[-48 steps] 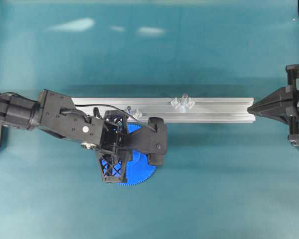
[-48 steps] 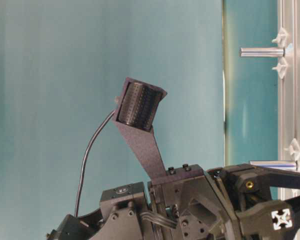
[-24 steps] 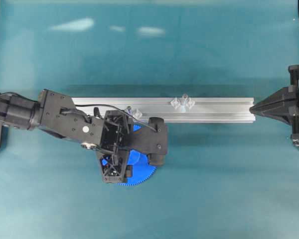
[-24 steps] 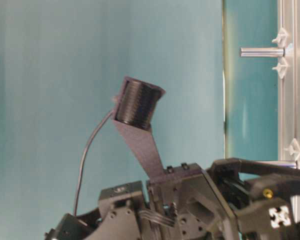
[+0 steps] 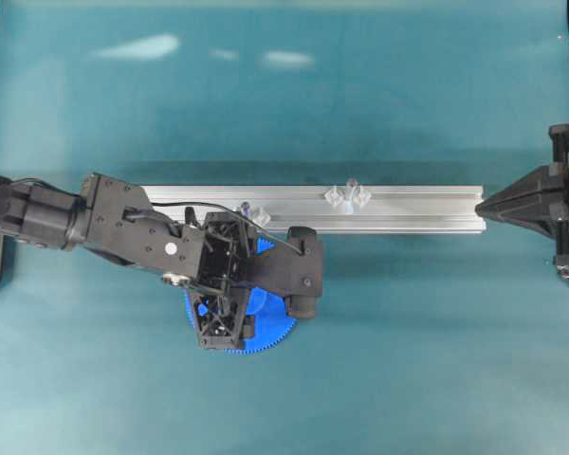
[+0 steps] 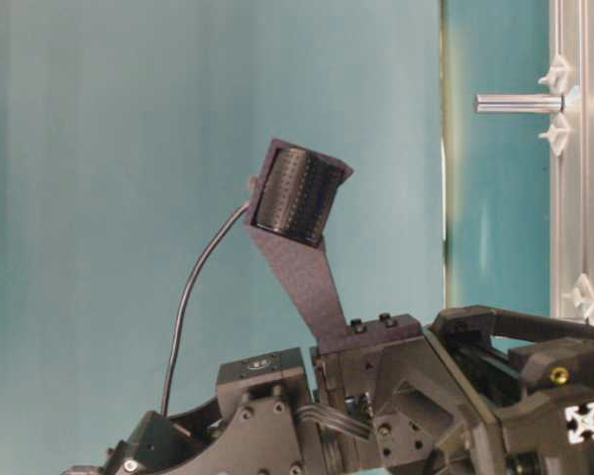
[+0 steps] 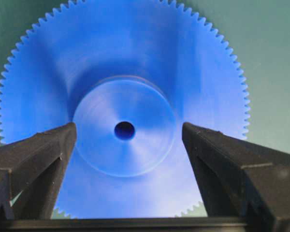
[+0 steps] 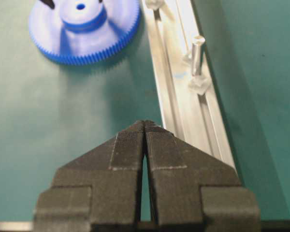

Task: Insert the large gear onto the shaft.
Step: 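Lower the open left gripper around the blue gear hub and close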

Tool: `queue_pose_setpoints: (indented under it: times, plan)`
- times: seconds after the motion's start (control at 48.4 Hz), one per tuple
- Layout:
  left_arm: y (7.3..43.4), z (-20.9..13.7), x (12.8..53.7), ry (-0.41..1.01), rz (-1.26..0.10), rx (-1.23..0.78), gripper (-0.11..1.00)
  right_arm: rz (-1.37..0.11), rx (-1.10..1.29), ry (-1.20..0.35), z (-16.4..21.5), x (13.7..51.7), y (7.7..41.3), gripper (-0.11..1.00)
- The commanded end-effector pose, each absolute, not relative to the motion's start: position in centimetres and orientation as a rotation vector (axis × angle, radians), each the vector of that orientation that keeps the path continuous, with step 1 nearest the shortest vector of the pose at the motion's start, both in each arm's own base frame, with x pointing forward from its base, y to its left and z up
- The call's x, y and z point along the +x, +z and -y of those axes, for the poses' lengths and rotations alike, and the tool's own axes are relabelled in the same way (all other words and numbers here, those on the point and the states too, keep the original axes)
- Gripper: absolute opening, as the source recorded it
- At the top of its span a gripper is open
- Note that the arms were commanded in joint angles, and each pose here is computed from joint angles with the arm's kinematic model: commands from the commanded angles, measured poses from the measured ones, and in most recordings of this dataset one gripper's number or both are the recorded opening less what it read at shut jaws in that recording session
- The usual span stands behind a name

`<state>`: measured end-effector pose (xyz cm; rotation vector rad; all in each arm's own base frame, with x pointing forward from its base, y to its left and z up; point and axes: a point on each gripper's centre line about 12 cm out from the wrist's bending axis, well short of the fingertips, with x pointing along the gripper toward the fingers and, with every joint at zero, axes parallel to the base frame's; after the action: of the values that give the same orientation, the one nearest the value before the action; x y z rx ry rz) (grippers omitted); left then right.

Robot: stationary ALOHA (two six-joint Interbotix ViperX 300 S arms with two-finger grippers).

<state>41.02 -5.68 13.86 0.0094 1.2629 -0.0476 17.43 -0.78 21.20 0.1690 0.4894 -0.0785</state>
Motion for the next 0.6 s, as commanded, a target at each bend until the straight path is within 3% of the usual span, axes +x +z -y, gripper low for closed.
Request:
queue_pose_setpoints:
  times: [0.0, 0.578]
  plan:
    - [15.2, 5.2, 41.7, -0.041, -1.217, 0.002, 0.94, -0.481, 0.184, -0.083, 0.8, 17.6, 21.5, 0.05]
    - [13.9, 6.3, 42.0, -0.055, -1.240, 0.011, 0.94, -0.488, 0.191, -0.086, 0.8, 17.5, 21.2, 0.05]
